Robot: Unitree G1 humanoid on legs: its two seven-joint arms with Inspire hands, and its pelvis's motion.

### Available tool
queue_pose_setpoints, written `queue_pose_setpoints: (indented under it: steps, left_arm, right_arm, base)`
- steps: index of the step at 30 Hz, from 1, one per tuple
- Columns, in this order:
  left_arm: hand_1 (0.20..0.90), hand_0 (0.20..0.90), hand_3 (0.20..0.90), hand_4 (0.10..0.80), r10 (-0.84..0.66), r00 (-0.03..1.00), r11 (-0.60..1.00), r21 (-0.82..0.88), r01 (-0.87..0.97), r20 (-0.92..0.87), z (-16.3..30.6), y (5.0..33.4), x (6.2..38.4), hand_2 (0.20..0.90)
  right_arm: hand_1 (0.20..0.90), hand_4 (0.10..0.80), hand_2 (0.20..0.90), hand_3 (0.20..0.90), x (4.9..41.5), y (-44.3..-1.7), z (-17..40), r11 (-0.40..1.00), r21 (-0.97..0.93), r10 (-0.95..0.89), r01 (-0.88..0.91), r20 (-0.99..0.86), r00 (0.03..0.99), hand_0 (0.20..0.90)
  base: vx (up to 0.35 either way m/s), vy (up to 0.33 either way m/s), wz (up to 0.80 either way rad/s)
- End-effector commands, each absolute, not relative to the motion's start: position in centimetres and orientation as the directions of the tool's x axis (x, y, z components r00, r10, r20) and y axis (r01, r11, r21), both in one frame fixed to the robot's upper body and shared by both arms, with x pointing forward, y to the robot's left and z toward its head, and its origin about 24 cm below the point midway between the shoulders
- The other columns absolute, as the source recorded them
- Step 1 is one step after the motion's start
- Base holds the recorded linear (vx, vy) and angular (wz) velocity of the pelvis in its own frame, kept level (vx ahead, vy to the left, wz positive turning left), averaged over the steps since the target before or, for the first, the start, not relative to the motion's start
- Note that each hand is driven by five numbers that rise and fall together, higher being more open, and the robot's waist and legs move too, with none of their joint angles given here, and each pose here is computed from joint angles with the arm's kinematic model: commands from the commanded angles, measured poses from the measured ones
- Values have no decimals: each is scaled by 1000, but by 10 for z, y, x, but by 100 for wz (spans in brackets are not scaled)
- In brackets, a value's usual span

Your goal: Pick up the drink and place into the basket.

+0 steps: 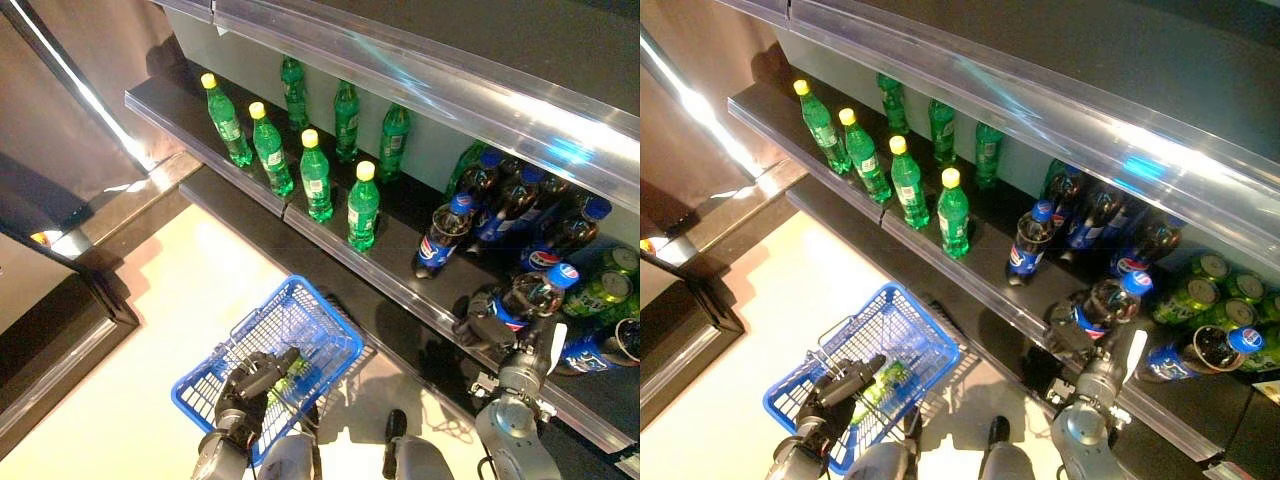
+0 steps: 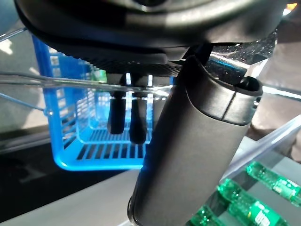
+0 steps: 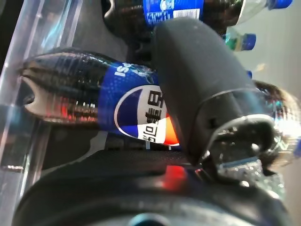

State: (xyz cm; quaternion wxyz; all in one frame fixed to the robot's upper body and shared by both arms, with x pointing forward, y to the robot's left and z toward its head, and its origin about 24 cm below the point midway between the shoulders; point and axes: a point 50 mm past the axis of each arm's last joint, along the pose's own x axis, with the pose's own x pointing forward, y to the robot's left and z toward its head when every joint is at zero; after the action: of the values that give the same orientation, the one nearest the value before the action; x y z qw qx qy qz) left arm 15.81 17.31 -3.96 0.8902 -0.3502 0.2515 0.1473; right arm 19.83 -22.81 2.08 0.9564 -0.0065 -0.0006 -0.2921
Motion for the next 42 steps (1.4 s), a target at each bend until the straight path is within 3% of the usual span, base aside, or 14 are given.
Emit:
queue_pose_setpoints:
  steps: [1, 13, 22, 42]
  left_arm:
    - [300, 300, 200, 100, 122, 983, 757, -627, -181, -136, 36, 189, 187, 300]
    - [300, 300, 200, 100, 119, 981, 755, -628, -189, -153, 35, 195, 179, 300]
    - [300, 300, 200, 100, 42, 988, 764, -632, -126, -146, 35, 176, 186, 300]
    - [300, 300, 200, 100, -275, 959, 566, -794, 221, 71, 68, 113, 214, 300]
  right_arm:
    - [300, 100, 300, 200, 204, -207, 106, 930, 109, -357, 351, 497, 791, 300]
    - [300, 100, 300, 200, 190, -194, 137, 991, 131, -80, -2, 620, 781, 300]
    - [300, 100, 300, 200, 202, -159, 129, 972, 173, 30, -162, 585, 811, 300]
    - [300, 100, 300, 200, 253, -102, 111, 970, 150, 87, -193, 529, 844, 300]
  base:
    - [0, 0, 0]
    - [0, 0, 0]
    - [-7, 3, 3]
    - [-55, 27, 9]
